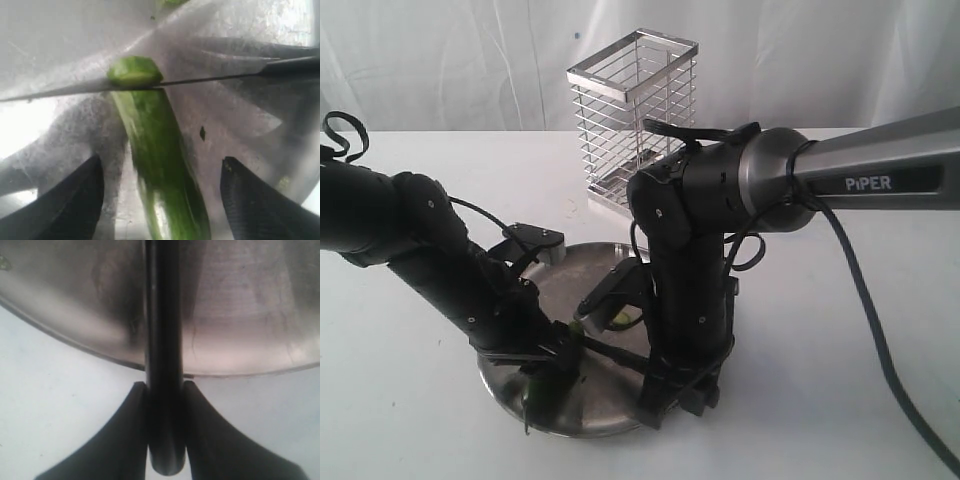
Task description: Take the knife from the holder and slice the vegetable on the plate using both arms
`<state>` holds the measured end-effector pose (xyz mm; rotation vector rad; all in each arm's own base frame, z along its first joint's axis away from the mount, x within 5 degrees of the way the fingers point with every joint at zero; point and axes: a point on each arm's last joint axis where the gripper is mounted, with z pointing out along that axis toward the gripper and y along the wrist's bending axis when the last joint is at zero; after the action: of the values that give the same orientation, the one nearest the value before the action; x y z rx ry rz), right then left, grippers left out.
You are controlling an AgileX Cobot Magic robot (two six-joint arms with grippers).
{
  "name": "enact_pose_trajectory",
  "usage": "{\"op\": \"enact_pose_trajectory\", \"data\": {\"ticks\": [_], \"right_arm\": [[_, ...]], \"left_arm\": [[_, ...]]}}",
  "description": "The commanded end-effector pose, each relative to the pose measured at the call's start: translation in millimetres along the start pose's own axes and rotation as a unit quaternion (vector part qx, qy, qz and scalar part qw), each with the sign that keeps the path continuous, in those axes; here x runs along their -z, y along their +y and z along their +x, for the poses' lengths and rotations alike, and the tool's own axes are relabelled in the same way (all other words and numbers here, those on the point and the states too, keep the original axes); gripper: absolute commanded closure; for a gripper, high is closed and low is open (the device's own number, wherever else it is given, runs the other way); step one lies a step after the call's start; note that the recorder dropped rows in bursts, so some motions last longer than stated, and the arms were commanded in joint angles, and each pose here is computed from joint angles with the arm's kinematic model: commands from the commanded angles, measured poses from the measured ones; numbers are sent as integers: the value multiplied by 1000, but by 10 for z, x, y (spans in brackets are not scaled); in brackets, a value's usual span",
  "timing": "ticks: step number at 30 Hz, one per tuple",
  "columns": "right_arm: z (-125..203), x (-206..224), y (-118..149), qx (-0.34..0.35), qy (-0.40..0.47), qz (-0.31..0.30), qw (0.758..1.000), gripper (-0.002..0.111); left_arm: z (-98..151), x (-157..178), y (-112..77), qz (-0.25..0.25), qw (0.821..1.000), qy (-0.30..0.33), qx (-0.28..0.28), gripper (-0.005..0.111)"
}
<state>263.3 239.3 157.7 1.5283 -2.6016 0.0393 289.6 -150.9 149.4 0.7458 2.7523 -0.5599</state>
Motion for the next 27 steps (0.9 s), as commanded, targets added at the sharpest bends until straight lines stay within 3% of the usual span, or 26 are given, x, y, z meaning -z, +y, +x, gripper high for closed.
{"op": "enact_pose_trajectory", "data": {"ticks": [1, 19, 24, 27], "right_arm": [[57, 3, 30, 7, 26, -9, 1000, 108], [158, -68, 81, -2, 74, -2, 997, 108], [212, -132, 100, -1, 89, -4, 996, 108], [214, -132, 91, 0, 90, 1, 996, 108]], "left_arm": [[43, -59, 63, -7, 1000, 12, 2, 37], [37, -39, 136, -19, 1000, 6, 16, 37], [42, 24, 309, -30, 998, -4, 58, 37], [45, 23, 298, -24, 998, -2, 63, 43]]}}
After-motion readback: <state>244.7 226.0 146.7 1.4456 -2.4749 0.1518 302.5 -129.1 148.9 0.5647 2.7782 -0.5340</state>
